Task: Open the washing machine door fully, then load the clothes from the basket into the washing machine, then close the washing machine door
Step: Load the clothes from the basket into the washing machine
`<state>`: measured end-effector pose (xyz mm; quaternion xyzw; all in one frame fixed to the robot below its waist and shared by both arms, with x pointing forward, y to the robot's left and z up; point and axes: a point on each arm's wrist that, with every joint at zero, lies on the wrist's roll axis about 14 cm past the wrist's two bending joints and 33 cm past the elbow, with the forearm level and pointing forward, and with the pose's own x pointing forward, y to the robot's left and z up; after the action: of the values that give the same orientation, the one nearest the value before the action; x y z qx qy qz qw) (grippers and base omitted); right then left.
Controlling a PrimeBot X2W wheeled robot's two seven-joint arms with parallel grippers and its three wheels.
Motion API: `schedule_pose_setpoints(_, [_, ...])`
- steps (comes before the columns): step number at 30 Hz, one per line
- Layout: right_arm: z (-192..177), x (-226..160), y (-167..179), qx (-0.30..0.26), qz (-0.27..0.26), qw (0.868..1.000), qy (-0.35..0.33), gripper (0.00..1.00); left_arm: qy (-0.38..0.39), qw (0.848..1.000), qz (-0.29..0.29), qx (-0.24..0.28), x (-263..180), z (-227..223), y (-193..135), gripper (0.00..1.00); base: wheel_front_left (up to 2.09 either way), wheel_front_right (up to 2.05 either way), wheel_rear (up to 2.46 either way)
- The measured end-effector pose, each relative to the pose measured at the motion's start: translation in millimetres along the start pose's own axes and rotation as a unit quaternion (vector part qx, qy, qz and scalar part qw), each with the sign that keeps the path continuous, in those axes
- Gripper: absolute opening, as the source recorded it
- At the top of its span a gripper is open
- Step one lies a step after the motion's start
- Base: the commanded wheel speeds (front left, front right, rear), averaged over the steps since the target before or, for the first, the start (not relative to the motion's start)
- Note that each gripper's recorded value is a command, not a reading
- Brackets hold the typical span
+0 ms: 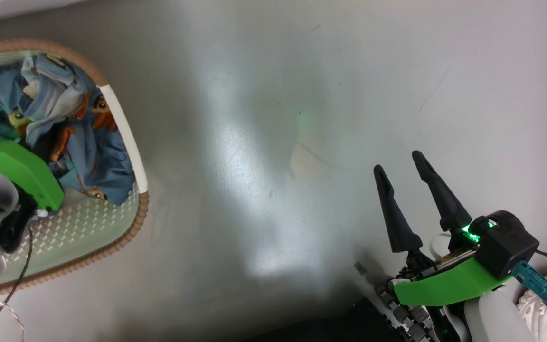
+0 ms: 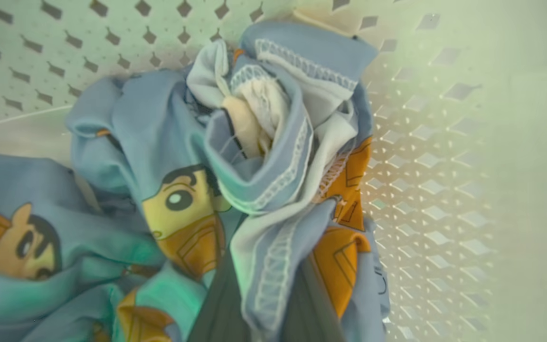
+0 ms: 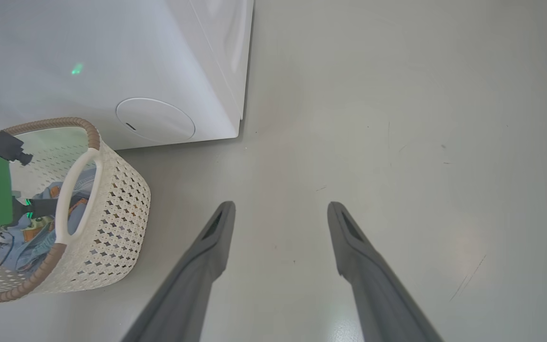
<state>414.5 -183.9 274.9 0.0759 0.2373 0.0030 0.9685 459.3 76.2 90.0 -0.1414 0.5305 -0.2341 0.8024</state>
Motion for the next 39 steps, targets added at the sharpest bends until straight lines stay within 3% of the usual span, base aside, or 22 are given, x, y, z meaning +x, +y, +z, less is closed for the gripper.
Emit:
schedule_pose_setpoints(15, [37.9,-1.2,6.2,-0.003,0.009,0.999,-0.052,1.00,-0.101,0.995,-0.024,-0.003,-41.5,45.6,-27.1,0.00,0.00,0.00,0.00])
schedule_pose_setpoints(21, [58.2,-5.6,11.4,-0.010,0.017,0.997,-0.078,1.00,-0.168,0.985,-0.024,-0.003,-71.5,80.3,-35.9,0.00,0.00,0.00,0.00])
schedule_pose_setpoints(39, [120.2,-32.4,29.2,-0.017,0.038,0.986,-0.158,1.00,-0.305,0.952,-0.007,0.000,-167.9,112.1,-72.6,0.00,0.00,0.00,0.00])
